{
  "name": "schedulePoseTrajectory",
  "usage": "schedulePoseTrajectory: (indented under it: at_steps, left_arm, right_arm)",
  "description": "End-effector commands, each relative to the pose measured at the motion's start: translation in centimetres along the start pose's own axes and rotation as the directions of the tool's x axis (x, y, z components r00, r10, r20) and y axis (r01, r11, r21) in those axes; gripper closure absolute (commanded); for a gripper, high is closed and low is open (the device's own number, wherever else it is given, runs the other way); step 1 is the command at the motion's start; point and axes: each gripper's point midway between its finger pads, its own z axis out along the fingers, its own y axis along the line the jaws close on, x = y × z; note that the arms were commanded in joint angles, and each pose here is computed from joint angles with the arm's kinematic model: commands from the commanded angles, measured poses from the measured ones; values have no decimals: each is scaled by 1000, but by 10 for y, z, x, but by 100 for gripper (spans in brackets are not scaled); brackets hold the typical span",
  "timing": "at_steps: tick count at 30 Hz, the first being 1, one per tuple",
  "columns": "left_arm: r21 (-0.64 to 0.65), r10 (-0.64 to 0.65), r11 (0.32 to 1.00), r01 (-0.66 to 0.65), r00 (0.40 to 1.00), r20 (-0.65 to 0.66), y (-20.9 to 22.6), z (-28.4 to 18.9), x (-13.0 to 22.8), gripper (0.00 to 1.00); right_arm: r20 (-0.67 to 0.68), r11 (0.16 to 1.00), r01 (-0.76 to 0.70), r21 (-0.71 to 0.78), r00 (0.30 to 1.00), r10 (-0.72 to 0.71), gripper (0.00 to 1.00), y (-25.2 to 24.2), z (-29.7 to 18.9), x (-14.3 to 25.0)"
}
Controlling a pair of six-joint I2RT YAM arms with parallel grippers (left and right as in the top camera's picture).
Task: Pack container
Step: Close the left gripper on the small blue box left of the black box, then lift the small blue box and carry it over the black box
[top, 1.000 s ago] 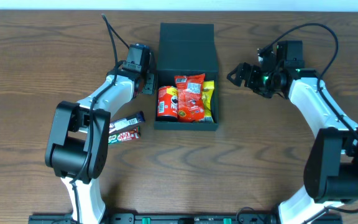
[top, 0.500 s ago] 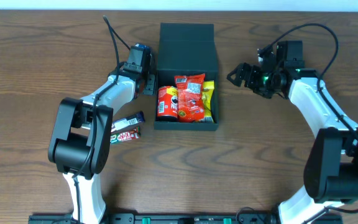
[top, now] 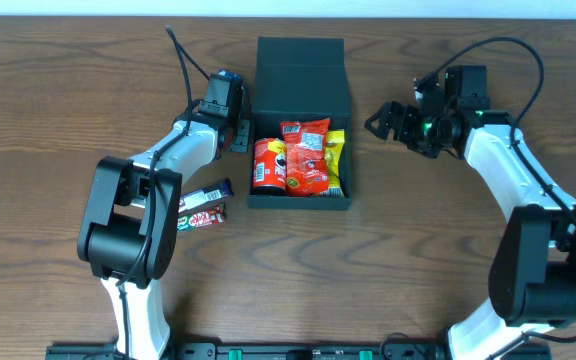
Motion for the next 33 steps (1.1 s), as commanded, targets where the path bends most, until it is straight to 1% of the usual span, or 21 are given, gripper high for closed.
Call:
schedulePoseTrajectory:
  at_steps: [1, 3, 5, 7, 11, 13, 15, 16, 20, 23, 26, 29, 31, 33]
  left_arm:
    - [-1, -7, 1000, 7, 1000, 0, 1, 3, -3, 64]
    - [-1, -7, 1000, 7, 1000, 0, 1, 3, -3, 66]
    - [-1, -12, 1000, 12, 1000, 2, 1, 2, -4, 70]
    - [-1, -23, 1000, 23, 1000, 2, 0, 1, -5, 70]
    - [1, -23, 1000, 23, 1000, 15, -1, -6, -18, 75]
    - [3, -24, 1000, 24, 999, 31, -2, -14, -32, 83]
    - [7, -25, 1000, 25, 998, 55, -3, -26, -49, 92]
    - [9, -26, 1000, 26, 997, 68, -4, -33, -58, 94]
    - [15, -28, 1000, 27, 994, 106, -6, -70, -90, 94]
    - [22, -67, 998, 65, 992, 107, -9, -99, -100, 94]
    - [41, -161, 987, 158, 983, 92, -17, -122, -96, 94]
    - [55, -209, 977, 207, 977, 39, -40, -137, -79, 94]
    - [69, -203, 977, 202, 979, 8, -62, -142, -68, 94]
    - [92, -164, 982, 164, 986, -7, -90, -146, -58, 94]
  right_arm:
    - [29, 1000, 29, -9, 999, -29, 2, 7, -9, -9]
    - [29, 1000, 29, -9, 999, -29, 2, 7, -9, -9]
    - [29, 1000, 29, -9, 999, -29, 2, 7, -9, -9]
    - [29, 1000, 29, -9, 999, -29, 2, 7, -9, -9]
    - [29, 1000, 29, -9, 999, -29, 2, 7, -9, -9]
    - [29, 1000, 29, -8, 999, -29, 2, 7, -9, -9]
    - [29, 1000, 28, -8, 999, -28, 2, 6, -9, -9]
    - [30, 1000, 28, -8, 999, -28, 2, 6, -9, -9]
    - [34, 1000, 22, -6, 999, -22, 2, 4, -10, -11]
    - [43, 1000, 13, -3, 999, -13, 4, 0, -13, -13]
    - [74, 1000, -19, 10, 997, 18, 3, -13, -24, -22]
    - [124, 995, -100, 23, 988, 96, 2, -37, -41, -35]
    - [155, 990, -138, 32, 979, 132, 1, -52, -52, -42]
    - [180, 985, -170, 40, 971, 160, 1, -67, -62, -47]
